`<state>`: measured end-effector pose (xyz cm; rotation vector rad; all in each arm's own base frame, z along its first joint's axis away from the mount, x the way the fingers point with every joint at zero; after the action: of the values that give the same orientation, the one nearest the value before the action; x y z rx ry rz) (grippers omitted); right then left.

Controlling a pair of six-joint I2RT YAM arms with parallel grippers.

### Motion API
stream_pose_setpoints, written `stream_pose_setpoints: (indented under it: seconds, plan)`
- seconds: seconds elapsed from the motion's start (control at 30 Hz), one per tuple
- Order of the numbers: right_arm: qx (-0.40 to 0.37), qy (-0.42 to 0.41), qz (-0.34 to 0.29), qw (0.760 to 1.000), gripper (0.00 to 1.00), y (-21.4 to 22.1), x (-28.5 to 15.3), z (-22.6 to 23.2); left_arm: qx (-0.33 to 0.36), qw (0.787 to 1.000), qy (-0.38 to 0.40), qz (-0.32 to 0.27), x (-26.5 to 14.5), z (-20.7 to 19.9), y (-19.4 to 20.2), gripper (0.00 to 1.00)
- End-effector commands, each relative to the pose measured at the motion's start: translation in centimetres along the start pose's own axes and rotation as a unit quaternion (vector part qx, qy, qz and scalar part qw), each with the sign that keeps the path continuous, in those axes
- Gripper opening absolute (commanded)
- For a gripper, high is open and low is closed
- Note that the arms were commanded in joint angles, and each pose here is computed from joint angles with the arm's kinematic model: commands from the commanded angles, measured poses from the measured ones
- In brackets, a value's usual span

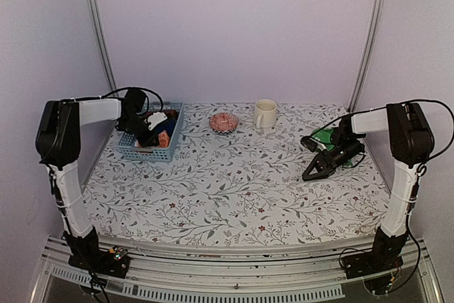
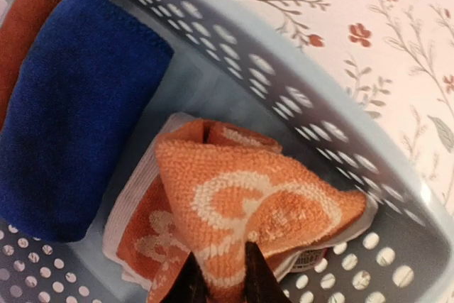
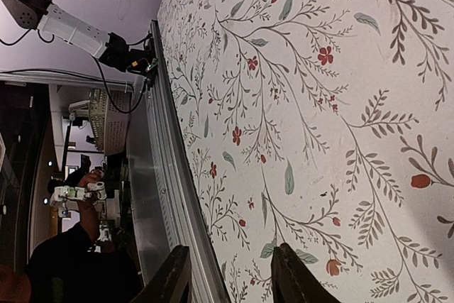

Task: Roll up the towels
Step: Adjust the towel at the center of the board.

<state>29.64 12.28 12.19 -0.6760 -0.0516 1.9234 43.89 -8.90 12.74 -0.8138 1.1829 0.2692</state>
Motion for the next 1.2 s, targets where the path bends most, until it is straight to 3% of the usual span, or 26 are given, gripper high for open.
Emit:
stream_pose_setpoints:
  seconds: [0.0,0.37,0.57,0.73,1.17]
  plan:
    - [0.007,-0.019,-0.006,1.0,0.41,0.1,0.3,-0.3,0.085,0.995,0.041,-0.035,-3.4,-2.1,0.0,0.15]
    - [0.003,-0.027,-0.009,1.0,0.4,0.2,0.4,-0.2,0.11,0.988,0.111,0.007,-2.0,-3.5,2.1,0.2]
    - [0.003,-0.025,-0.008,1.0,0.4,0.3,0.4,0.0,0.097,0.986,0.132,0.042,1.3,-3.5,3.5,0.34]
    - [0.003,-0.025,-0.008,1.0,0.4,0.3,0.4,-0.1,0.091,0.984,0.147,0.04,1.8,-3.5,3.2,0.41]
    - [0.005,-0.025,-0.007,1.0,0.4,0.0,0.3,-0.2,0.114,0.988,0.098,-0.028,-4.9,-3.5,0.9,0.54]
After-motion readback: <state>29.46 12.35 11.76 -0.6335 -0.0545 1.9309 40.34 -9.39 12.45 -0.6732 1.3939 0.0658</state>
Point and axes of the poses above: each gripper's point midway between its finger pads, its own x axis out along the fingers, its own z axis along the line the jaws close on, y = z × x, the point moved 8 cm from there along -x, back along the fingers, and after that the axes turned 3 degrees about -x, right-handed, at the moved point
